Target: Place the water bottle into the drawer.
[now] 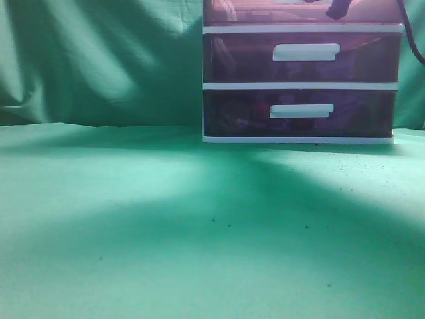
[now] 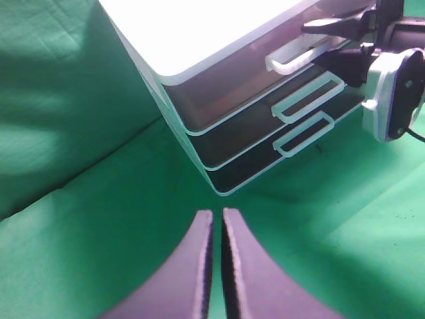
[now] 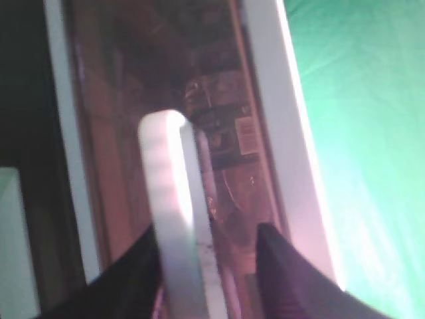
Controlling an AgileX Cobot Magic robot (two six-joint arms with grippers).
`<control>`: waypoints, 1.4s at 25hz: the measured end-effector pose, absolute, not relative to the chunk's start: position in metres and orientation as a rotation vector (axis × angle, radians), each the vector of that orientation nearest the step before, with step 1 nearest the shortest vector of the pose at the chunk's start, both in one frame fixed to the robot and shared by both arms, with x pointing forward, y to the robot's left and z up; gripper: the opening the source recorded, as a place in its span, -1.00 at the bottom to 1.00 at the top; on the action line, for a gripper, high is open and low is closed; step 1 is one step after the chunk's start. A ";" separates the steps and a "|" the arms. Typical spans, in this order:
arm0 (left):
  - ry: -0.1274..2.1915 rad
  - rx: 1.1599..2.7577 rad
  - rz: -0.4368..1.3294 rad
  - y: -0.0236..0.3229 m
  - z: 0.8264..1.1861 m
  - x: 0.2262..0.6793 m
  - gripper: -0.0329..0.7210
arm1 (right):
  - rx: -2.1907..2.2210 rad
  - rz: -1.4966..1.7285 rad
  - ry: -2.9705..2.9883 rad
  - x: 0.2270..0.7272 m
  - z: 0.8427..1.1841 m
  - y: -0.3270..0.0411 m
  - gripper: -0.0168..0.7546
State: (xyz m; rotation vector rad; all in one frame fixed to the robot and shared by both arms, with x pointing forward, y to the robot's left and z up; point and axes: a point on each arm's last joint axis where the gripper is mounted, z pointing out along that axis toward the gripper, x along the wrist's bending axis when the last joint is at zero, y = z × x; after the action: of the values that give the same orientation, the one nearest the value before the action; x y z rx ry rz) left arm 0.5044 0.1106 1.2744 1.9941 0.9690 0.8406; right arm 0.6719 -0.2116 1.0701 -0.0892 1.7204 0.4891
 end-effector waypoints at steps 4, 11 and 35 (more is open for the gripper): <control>0.965 1.989 0.866 0.112 1.275 0.505 -0.91 | 0.010 0.581 1.729 0.671 1.073 -0.211 -0.08; 0.954 1.976 0.894 0.112 1.277 0.507 -0.91 | 0.005 0.756 1.774 0.641 1.094 -0.205 -0.01; 0.680 1.753 0.689 0.197 1.276 0.354 -0.91 | 0.296 1.656 1.906 0.457 1.224 -0.199 -0.96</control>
State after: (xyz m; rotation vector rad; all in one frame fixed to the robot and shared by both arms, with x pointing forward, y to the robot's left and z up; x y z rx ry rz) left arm 0.3539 0.1969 1.2760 1.7532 0.6800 0.6887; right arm 0.4570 -0.1990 1.2237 0.2961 1.9063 1.6561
